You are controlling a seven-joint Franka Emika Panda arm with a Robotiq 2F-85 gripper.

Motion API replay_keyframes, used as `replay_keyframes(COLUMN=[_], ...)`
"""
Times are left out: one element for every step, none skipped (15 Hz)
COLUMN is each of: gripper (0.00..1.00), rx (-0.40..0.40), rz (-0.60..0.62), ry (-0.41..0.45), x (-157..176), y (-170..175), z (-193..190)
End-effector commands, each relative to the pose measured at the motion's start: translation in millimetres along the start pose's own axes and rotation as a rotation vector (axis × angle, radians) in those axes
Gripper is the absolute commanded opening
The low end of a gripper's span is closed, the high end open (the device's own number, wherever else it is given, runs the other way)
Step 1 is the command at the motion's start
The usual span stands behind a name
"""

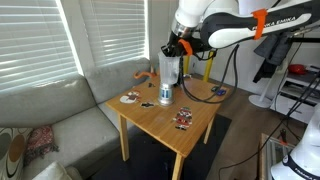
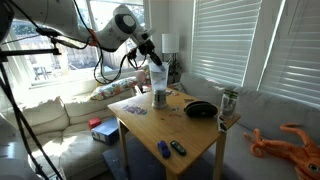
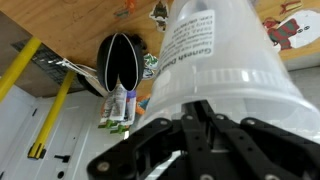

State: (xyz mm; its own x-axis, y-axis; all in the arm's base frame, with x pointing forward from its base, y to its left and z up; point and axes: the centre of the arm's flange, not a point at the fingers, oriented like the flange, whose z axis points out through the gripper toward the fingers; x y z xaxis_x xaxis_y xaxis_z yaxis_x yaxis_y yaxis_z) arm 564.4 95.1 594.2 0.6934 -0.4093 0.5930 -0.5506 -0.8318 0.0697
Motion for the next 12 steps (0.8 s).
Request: replay_keyframes(gripper=[0.13,0.24,0.22,0.11,0.16,0.11,0.14,0.14,0.09,0.01,0.01,0.04], rx=[0.007,0.006,0.007,0.008,0.009,0.009,0.010,0.011,0.013,0.014,0.014,0.015], rz=[0.018,0.018,0.016,0.016,0.016,0.017,0.016,0.017,0.017,0.019,0.021,0.024], ry=[-0.012,-0.014,-0.014,-0.015,-0.016,-0.015,-0.016,-0.015,-0.015,-0.016,-0.015,-0.015], x=[-0.3,-0.5,-1.0,-1.2,-1.2,-1.0,-0.9,-0.8,-0.3,0.4,1.2,2.4], y=[-2.8,-2.9,-2.9,-2.9,-2.7,-2.5,-2.0,-1.5,-0.8,-0.2,0.4,0.9], z=[-0.2,0.0,-0.5,-0.9,-1.2,-1.3,-1.8,-2.0,-2.6,-2.7,-2.4,-2.6])
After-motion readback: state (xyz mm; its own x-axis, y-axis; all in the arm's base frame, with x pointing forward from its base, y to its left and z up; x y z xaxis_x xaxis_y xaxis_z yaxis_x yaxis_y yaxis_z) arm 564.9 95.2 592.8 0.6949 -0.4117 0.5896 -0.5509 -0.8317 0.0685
